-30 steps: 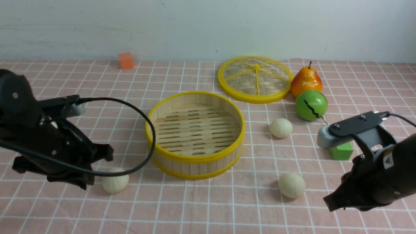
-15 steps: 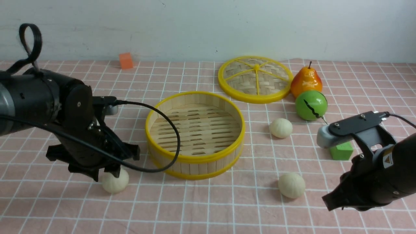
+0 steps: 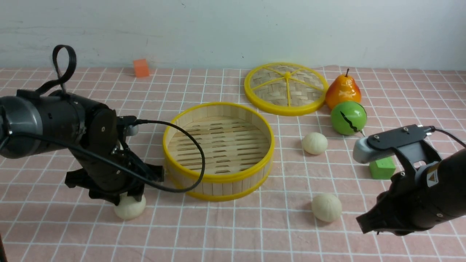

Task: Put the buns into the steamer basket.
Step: Use the left arm to grab a steamed stuffed bun, then use the left arm to put the steamed stuffed bun into the steamer, then use the right arm to grab a steamed stuffed bun

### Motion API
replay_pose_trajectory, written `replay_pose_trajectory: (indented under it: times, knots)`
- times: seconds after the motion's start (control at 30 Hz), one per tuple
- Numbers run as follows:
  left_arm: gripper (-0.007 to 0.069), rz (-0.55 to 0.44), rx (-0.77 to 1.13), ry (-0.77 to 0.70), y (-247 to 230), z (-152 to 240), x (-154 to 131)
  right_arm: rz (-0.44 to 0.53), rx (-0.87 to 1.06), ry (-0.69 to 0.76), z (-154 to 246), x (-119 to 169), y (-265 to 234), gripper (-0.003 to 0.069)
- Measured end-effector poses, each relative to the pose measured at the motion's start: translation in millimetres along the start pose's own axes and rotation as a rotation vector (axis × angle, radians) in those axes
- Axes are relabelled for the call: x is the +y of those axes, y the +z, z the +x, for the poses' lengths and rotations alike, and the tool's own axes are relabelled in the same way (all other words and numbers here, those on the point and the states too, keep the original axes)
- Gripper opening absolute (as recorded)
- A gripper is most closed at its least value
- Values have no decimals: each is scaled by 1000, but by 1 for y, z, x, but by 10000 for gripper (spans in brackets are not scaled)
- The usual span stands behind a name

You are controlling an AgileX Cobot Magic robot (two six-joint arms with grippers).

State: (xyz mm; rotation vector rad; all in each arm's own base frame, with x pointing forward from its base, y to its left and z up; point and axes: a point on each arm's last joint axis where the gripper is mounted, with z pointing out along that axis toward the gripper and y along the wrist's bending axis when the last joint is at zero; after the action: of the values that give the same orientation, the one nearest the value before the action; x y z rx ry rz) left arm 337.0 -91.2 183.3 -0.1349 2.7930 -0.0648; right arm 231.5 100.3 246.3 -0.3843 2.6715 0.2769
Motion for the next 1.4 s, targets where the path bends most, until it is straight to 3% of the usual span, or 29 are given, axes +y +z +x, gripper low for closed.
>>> replay_pose_trajectory:
  times: [0.13,0.2,0.27,0.5,0.6,0.7,0.8,0.93,0.97,1.0,1.03,1.07,1.1,1.17,1.23,1.3,1.37,1.4]
  knots:
    - [209,-3,2,2,1,0,0,-1,-4,1,0,0,0,12]
    - [48,-2,-1,2,0,-1,0,-1,-4,1,0,0,0,14]
    - [1,1,-1,12,-3,-2,-2,-1,-4,1,0,0,0,14]
    - [-6,91,-80,123,-60,-27,-37,-1,-20,1,-2,0,0,20]
    - [-6,173,-210,214,-98,-50,-67,-1,-27,1,-2,0,0,21]
    - [-6,187,-238,275,-95,-70,-86,-1,-30,-6,-3,0,0,26]
    - [-2,162,-178,287,-62,-79,-96,1,-30,-8,-3,0,0,31]
    - [51,128,-90,285,-17,-83,-103,22,-21,-38,-2,-2,0,35]
    - [125,118,-58,285,0,-83,-106,30,-8,-51,-1,-3,0,39]
    - [135,117,-57,284,1,-83,-106,32,-5,-53,-1,-3,0,40]
    - [229,118,-48,280,8,-84,-108,33,0,-54,0,-3,0,46]
    - [241,118,-47,279,9,-84,-108,33,0,-54,0,-3,0,47]
    - [328,126,-52,266,6,-86,-109,33,1,-54,0,-3,0,58]
    - [445,138,-63,237,-7,-88,-109,33,0,-54,-1,-3,-1,92]
    - [508,151,-98,211,-28,-92,-108,32,-1,-55,-4,-2,-3,150]
    - [533,158,-135,203,-50,-96,-107,30,1,-54,-7,-2,-3,197]
    - [540,182,-241,195,-112,-97,-98,18,6,-46,-20,1,-3,321]
    - [540,184,-248,195,-117,-97,-97,16,2,-45,-22,1,-4,330]
